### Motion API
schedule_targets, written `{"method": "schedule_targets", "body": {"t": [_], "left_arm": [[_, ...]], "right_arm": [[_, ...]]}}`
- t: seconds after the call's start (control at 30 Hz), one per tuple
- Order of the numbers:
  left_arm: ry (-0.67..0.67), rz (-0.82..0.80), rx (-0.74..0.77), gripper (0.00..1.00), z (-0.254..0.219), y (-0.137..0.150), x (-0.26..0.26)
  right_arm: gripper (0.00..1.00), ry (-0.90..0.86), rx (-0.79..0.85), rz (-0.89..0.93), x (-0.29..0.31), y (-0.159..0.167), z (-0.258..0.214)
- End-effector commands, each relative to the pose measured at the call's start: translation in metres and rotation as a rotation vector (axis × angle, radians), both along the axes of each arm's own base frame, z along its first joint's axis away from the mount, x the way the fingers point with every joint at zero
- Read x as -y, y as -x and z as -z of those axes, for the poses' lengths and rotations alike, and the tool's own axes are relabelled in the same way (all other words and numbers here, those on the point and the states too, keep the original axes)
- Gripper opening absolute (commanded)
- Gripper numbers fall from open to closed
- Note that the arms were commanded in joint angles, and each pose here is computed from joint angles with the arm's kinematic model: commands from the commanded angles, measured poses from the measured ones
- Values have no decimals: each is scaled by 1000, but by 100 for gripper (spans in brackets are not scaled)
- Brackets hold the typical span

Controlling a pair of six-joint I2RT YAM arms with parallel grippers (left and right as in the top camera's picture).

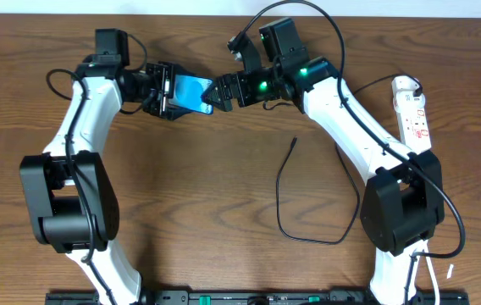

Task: Plug charger to phone and switch on socket
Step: 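Move the right gripper up to the phone's edge beside the left gripper, then close the right gripper on the phone's side edge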

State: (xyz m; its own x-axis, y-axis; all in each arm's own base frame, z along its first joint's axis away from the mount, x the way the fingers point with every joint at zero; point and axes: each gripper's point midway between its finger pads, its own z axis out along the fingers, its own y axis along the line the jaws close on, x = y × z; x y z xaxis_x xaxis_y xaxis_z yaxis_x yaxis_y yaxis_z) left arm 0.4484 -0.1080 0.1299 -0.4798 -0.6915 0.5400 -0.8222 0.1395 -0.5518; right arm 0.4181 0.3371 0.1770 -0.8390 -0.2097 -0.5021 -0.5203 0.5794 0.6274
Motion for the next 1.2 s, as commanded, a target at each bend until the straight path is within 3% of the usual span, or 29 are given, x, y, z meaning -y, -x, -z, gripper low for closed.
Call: {"method": "schedule_targets", "body": {"t": [0.0, 0.33, 0.57, 0.9, 1.17], "left_arm": [[26, 1, -12, 7, -12, 5, 14], [43, 18, -35, 7, -13, 9, 36], [54, 22, -20, 7, -16, 7, 38], [101, 47, -23, 7, -22, 10, 44], [105, 58, -22, 7, -23, 12, 49]], "right_arm": [[99, -1, 19, 39, -1, -2, -17], [99, 37, 30, 62, -4, -1, -12], [90, 81, 36, 88, -4, -1, -6], [67, 95, 36, 108, -2, -3, -4], [65, 94, 37, 108, -2, -3, -4]]}}
